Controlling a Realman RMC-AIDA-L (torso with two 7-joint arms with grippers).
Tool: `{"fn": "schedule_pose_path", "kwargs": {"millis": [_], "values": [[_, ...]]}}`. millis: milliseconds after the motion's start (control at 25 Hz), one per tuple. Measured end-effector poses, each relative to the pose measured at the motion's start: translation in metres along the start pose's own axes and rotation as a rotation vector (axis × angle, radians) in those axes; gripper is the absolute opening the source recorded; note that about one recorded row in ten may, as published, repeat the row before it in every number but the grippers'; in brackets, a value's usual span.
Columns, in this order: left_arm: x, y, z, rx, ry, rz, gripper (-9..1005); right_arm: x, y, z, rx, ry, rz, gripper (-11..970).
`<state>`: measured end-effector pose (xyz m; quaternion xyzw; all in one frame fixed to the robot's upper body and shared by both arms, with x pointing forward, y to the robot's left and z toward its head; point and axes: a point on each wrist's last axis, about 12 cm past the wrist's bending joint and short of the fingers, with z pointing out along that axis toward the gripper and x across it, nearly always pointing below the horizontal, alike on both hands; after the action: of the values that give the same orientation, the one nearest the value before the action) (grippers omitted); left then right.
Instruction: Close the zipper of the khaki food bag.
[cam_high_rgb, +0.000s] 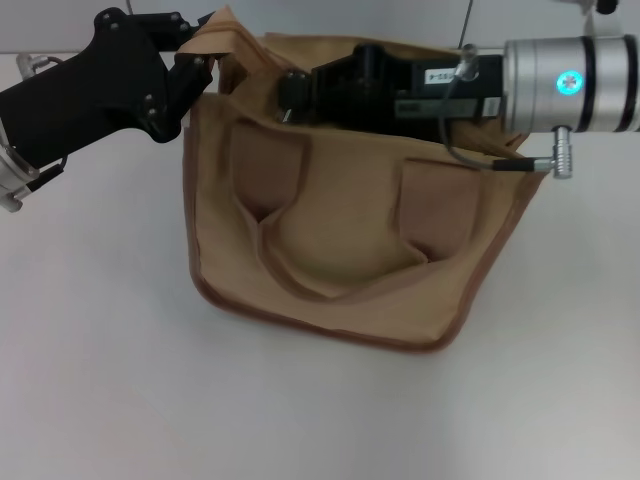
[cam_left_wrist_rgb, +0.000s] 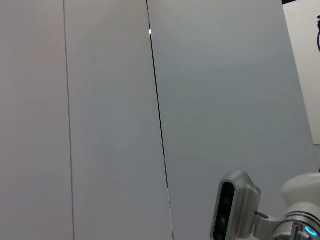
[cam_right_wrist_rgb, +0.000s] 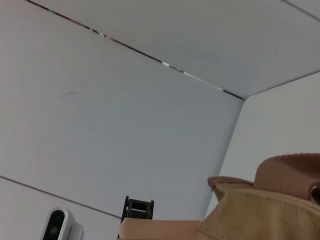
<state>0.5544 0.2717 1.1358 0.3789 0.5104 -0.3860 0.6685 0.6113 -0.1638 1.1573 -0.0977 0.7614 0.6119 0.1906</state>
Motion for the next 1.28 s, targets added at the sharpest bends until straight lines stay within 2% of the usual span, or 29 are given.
{"fn": "schedule_pose_path", "kwargs": {"millis": [560,1040,1280], "values": [[0.000,0.001,-0.002,-0.017,0.001,0.000,17,-0.007,0.003,-0.020,0.100,0.047,-0.010,10],[0.001,0.009,-0.006,-0.083,0.015,-0.003,17,-0.004,0.001,-0.067,0.187,0.053,0.023,42],[-0.002,0.014,-0.011,-0.118,0.012,-0.009,18,-0.002,0.003,-0.099,0.201,0.031,0.021,59]]}}
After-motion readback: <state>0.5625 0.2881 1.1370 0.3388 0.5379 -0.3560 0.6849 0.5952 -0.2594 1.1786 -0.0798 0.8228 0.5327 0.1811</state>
